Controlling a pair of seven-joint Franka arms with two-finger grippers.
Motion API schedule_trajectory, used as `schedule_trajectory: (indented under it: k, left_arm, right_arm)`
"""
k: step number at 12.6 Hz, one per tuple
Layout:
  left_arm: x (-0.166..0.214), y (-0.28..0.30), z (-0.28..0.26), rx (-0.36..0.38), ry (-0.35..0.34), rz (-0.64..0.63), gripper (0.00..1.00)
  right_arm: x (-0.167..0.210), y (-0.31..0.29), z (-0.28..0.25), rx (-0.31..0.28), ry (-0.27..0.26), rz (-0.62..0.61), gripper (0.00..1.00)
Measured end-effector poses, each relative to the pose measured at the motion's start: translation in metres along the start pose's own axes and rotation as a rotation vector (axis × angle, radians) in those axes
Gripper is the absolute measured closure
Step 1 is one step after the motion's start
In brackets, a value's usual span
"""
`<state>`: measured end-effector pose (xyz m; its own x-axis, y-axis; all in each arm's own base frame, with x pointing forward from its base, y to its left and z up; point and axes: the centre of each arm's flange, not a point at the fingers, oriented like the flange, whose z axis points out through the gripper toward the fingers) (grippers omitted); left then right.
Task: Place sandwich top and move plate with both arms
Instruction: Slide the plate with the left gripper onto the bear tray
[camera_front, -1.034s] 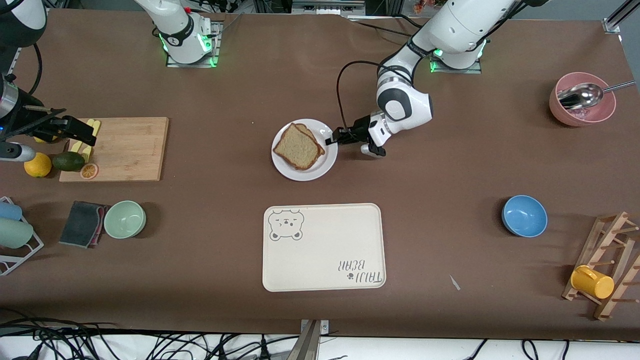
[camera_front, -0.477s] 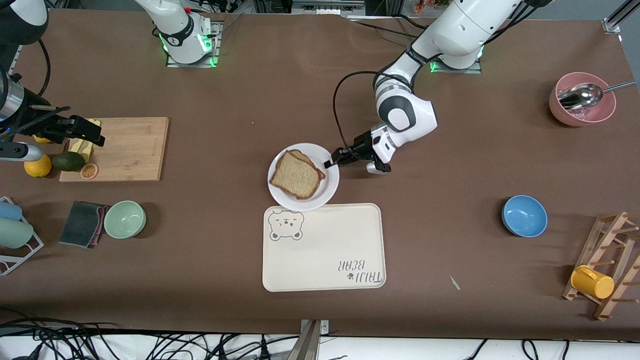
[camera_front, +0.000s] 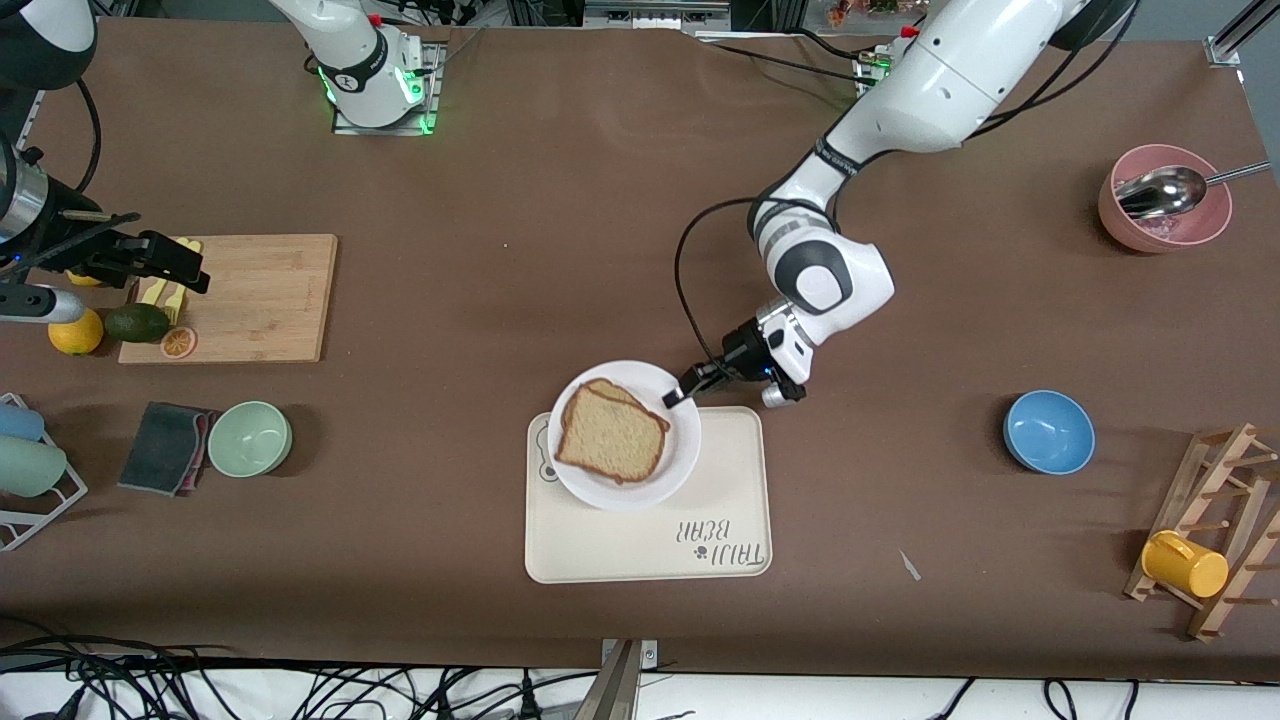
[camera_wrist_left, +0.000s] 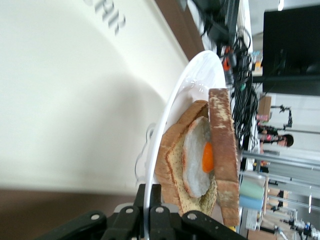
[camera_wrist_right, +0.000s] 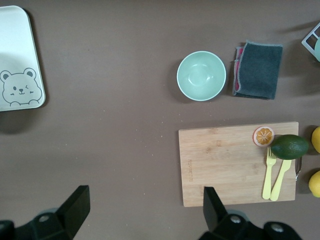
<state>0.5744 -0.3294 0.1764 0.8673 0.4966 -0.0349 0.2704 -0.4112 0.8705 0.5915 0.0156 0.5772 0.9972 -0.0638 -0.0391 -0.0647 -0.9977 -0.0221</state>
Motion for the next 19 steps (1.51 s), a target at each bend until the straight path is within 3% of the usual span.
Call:
schedule_trajectory:
  k: [3, 7, 14, 18, 19]
  left_arm:
    - [0.037, -0.004, 0.010, -0.025, 0.053, -0.007, 0.96]
    - [0.057, -0.007, 0.022, -0.042, 0.084, -0.010, 0.96]
    - [0.017, -0.033, 0.057, 0.024, 0.032, 0.030, 0.96]
    - [0.022, -0.035, 0.057, 0.025, 0.039, 0.032, 0.96]
    - [0.024, -0.035, 0.056, 0.025, 0.043, 0.032, 0.92]
  right_arm:
    - [0.002, 0.000, 0.003, 0.000, -0.001, 0.000, 0.00]
    - [0.003, 0.000, 0.004, 0.001, -0.001, -0.001, 0.00]
    - [0.004, -0.004, 0.006, -0.009, -0.002, -0.009, 0.00]
    - [0.004, -0.004, 0.006, -0.009, -0.002, -0.009, 0.00]
    - [0.004, -0.004, 0.007, -0.009, -0.002, -0.009, 0.00]
